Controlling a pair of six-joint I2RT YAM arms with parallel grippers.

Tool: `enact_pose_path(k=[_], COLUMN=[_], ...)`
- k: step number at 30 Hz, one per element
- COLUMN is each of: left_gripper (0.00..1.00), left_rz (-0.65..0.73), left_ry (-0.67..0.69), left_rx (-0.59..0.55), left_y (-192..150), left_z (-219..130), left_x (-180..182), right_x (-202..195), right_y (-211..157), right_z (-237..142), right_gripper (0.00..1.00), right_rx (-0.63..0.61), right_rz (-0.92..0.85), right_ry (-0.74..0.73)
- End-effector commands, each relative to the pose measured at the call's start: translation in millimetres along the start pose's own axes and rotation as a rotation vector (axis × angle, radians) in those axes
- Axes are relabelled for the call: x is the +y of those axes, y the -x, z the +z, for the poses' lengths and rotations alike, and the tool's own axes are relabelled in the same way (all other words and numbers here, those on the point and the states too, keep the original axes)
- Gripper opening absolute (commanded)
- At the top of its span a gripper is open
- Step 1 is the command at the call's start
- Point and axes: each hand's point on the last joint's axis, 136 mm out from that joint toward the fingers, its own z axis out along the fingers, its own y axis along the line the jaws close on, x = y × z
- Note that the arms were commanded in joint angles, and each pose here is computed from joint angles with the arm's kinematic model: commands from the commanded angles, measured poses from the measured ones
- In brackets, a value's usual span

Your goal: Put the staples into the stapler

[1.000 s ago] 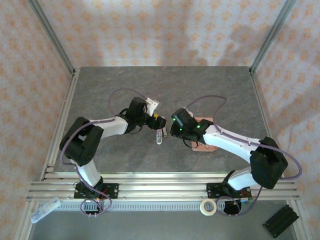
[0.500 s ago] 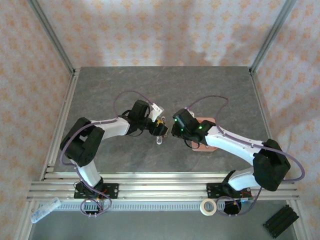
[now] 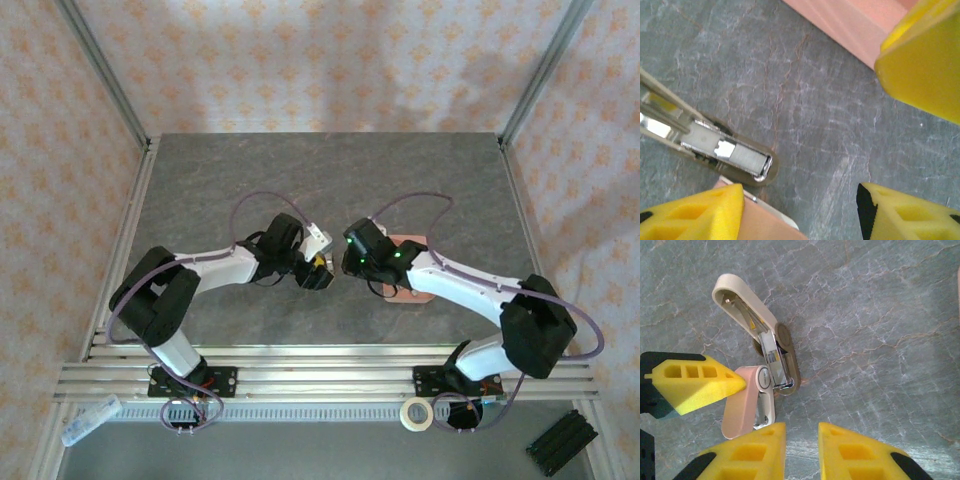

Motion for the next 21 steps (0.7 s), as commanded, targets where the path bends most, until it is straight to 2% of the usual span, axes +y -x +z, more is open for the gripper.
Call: enact_pose_path(k=[1,5,12,15,21], left_gripper=[0.63,0.68,0.7,0.71,0.71], left_rz=[0.007,-0.054,-0.201,-0.229,-0.236], left_ry=[0.06,0.173,0.361,0.418,0.429], left_rx=[0.009,-0.096,-0.338,-0.358,-0.343], left_y=[-7.5,7.0,21.2,13.2,2.7], left_z=[-10.2,-27.7,-73.5,-85.1,-89.3], left_x=[2.8,15.4,41.8,51.9,54.1], right_x=[5.1,14.4,42.7,57.1,69.5], right_y=[-1.1,-4.4,-13.5,-16.8,-29.6], right_z=[6.7,11.4,19.5,22.7,35.9], right_gripper=[0.24,0.25,0.23,0.2,0.15], right_rx=[0.012,0.036,0.078,0.091,0.136], right_rz=[0.01,0.022,-0.019,-0.047,-0.083], right_ry=[0.022,0.058,0.098,0.112,0.109])
